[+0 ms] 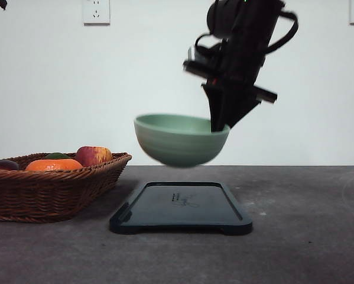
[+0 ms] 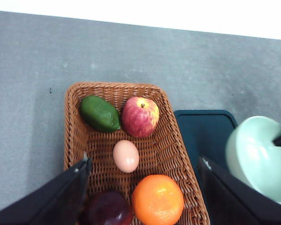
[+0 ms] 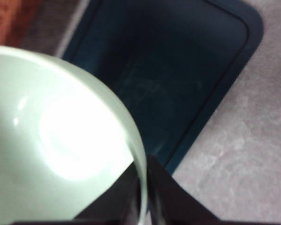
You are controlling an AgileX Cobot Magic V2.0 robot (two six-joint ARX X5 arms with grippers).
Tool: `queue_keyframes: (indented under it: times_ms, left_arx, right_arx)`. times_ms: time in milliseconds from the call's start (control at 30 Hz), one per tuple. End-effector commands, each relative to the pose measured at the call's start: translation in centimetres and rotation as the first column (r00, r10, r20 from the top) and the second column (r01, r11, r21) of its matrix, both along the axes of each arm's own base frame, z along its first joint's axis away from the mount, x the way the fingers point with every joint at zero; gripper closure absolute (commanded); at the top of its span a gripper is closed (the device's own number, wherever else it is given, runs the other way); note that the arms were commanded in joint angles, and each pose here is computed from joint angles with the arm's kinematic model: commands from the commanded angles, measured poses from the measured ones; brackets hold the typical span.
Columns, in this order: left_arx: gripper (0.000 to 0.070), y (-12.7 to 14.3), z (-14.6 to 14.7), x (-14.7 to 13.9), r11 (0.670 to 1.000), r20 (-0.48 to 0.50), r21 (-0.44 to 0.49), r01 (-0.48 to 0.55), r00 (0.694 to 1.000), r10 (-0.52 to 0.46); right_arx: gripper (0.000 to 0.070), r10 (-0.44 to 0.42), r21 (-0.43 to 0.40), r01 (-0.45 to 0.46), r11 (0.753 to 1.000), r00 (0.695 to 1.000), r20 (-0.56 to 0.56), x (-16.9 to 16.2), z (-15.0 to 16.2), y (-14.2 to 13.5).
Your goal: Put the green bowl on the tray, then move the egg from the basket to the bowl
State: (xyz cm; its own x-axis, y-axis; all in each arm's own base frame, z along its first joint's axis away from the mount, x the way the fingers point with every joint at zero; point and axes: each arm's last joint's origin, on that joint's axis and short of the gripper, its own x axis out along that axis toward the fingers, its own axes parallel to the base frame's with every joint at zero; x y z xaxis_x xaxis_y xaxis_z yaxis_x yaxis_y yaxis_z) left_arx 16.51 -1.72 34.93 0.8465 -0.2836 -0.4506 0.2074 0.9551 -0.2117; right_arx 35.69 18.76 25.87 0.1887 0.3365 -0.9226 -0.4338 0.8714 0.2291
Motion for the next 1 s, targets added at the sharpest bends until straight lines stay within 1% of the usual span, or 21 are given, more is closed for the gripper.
queue_keyframes:
  times_ms: [0,300,533,667,733,800,833,867,900,967]
  left_arx:
    - [0.0234,0.0,0.8,0.1,1.000,0.023,-0.003,0.003,1.000,-0.003]
    - [0.0234,-0.1,0.6,0.4,1.000,0.012,-0.003,0.003,1.000,-0.003]
    - [0.0234,-0.1,0.6,0.4,1.000,0.010,-0.003,0.003,1.000,-0.003]
    - [0.0234,-0.1,0.6,0.4,1.000,0.008,-0.003,0.003,1.000,-0.003]
    - [0.0234,-0.1,0.5,0.4,1.000,0.005,-0.003,0.003,1.000,-0.003]
    - [0.0234,-0.1,0.5,0.4,1.000,0.004,-0.003,0.003,1.000,-0.003]
    - [0.0234,-0.1,0.5,0.4,1.000,0.004,-0.002,0.003,1.000,-0.003]
    - [0.0234,-0.1,0.5,0.4,1.000,0.004,-0.002,0.003,1.000,-0.003]
    - [0.0234,-0.1,0.5,0.4,1.000,0.004,-0.002,0.003,1.000,-0.003]
    - [0.0234,-0.1,0.5,0.4,1.000,0.005,-0.003,0.003,1.000,-0.003]
  right_arx:
    - [0.0697,-0.012,0.009,0.012,1.000,1.000,-0.005,0.9,-0.4,0.5]
    - [0.0697,-0.016,0.000,0.016,1.000,0.999,-0.052,3.1,-2.6,1.3]
    - [0.0697,-0.020,-0.025,0.017,1.000,0.995,-0.098,3.6,-4.6,1.5]
    - [0.0689,-0.016,-0.024,0.014,1.000,0.995,-0.094,3.8,-4.9,1.6]
    - [0.0654,-0.013,-0.020,0.011,1.000,0.996,-0.087,3.8,-4.8,1.7]
    - [0.0531,-0.014,-0.020,0.012,1.000,0.996,-0.088,3.8,-4.8,1.7]
    - [0.0480,-0.014,-0.021,0.012,1.000,0.996,-0.090,3.8,-4.8,1.6]
    - [0.0452,-0.015,-0.023,0.013,1.000,0.995,-0.094,3.7,-4.8,1.6]
    - [0.0437,-0.017,-0.026,0.014,1.000,0.995,-0.099,3.7,-4.8,1.6]
    - [0.0436,-0.020,-0.034,0.016,0.999,0.993,-0.112,3.6,-4.3,1.5]
